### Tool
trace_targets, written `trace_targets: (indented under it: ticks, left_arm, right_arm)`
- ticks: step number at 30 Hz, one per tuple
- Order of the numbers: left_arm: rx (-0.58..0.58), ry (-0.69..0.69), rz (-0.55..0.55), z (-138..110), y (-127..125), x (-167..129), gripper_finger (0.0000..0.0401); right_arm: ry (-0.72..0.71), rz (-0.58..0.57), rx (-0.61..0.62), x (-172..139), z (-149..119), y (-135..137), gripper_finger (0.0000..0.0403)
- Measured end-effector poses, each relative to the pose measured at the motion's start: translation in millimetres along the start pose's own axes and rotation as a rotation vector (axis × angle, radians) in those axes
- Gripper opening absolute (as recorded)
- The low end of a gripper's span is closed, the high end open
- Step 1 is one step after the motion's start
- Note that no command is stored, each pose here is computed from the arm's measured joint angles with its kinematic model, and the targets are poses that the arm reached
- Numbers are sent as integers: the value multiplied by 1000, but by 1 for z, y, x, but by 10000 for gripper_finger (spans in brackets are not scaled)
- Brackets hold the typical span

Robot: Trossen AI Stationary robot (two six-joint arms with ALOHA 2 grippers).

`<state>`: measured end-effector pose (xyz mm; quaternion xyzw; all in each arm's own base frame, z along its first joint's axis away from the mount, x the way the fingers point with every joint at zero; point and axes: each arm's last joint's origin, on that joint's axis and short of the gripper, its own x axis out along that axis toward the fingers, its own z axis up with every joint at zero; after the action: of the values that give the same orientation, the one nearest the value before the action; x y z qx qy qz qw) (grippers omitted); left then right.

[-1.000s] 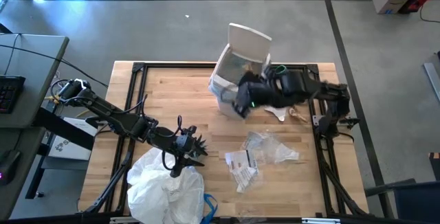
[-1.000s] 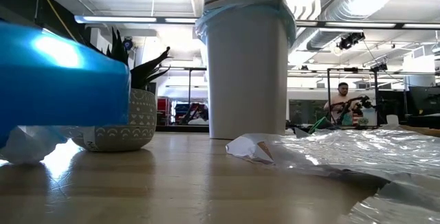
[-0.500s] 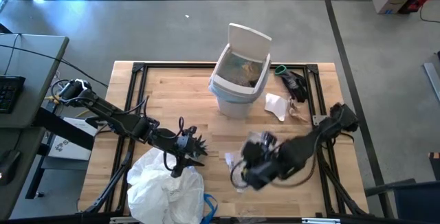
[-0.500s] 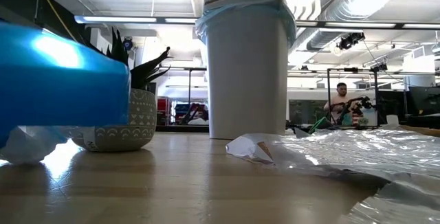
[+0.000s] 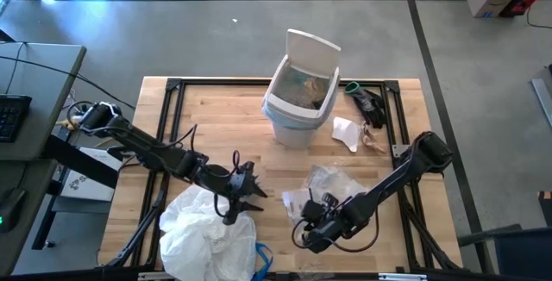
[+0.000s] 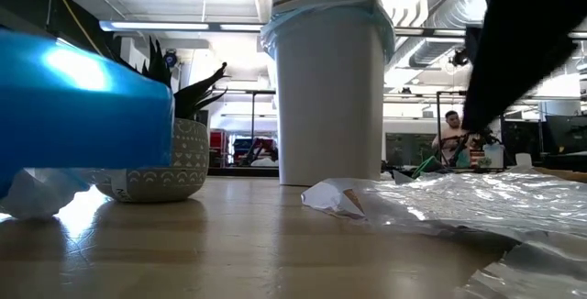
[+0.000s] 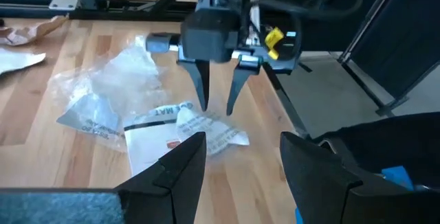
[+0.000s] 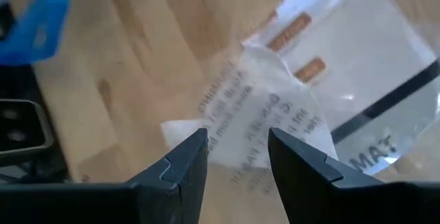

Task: Place trash/remove bag and relplace
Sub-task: Put the transparent plastic into the trash bin

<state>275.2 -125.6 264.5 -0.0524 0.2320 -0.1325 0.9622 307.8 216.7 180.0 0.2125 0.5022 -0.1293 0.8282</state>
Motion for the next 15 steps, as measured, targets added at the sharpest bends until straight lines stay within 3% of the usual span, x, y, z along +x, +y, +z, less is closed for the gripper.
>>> trace_targets:
  ticks: [6, 15]
  left_arm:
    - [4, 28, 9, -6, 0, 8, 170]
    - [6, 46, 15, -9, 1, 13, 170]
  right_arm:
    - [-18, 42, 27, 20, -13, -9, 139]
    - [29, -119, 7, 56, -27, -23, 134]
